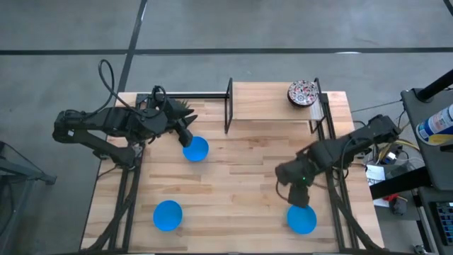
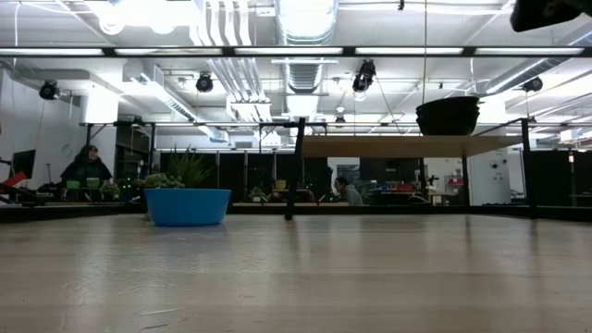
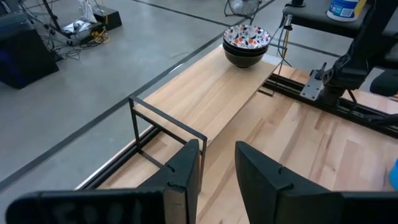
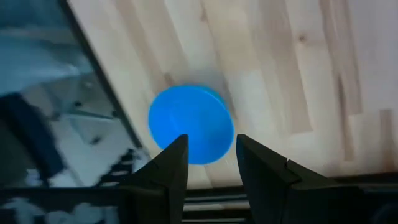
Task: Pick & Place Mini bowls
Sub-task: Put the bottom right blue bowl on the shelf
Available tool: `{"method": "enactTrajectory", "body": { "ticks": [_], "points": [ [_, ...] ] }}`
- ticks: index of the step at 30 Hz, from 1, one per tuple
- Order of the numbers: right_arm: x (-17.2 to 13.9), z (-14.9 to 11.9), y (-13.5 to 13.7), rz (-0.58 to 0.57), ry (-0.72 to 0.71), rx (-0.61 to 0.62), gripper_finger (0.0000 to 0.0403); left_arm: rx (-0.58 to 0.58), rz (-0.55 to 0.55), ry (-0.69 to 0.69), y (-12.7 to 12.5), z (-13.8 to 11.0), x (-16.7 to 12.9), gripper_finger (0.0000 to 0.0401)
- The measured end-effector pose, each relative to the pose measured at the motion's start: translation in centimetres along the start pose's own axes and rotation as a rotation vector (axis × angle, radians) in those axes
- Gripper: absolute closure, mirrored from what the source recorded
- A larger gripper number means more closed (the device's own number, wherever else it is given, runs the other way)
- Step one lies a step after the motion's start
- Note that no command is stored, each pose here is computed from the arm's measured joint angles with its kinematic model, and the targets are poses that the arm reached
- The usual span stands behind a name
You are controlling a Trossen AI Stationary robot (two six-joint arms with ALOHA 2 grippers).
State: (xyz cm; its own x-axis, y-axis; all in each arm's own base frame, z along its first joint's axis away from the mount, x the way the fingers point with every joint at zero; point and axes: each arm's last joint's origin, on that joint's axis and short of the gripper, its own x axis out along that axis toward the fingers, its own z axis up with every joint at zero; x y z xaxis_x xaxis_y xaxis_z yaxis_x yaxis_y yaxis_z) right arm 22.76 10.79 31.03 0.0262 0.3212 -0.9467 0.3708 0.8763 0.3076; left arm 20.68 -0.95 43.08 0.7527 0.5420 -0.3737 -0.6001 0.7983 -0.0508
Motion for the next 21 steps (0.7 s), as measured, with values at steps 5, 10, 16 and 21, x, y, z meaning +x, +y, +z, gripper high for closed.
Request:
{"method": "enactTrajectory", "body": {
  "ticks": [5, 10, 16, 21],
  "points": [
    [2.4, -0.9, 1.1, -0.089, 0.056, -0.048, 0.0273, -0.009, 0.0, 0.0, 0.0, 0.0, 0.0, 0.0304],
    [4.9, -1.9, 1.2, -0.162, 0.115, -0.081, 0.0273, -0.009, -0.005, 0.002, 0.0, 0.0, 0.0, 0.0304],
    [7.3, -2.6, 0.3, -0.234, 0.152, -0.038, 0.0273, -0.042, -0.029, 0.013, -0.1, 0.0, 0.0, 0.0304],
    [9.1, -2.7, -0.3, -0.2, 0.132, 0.007, 0.0273, -0.057, -0.043, 0.02, -0.1, -0.1, 0.0, 0.0305]
  ]
}}
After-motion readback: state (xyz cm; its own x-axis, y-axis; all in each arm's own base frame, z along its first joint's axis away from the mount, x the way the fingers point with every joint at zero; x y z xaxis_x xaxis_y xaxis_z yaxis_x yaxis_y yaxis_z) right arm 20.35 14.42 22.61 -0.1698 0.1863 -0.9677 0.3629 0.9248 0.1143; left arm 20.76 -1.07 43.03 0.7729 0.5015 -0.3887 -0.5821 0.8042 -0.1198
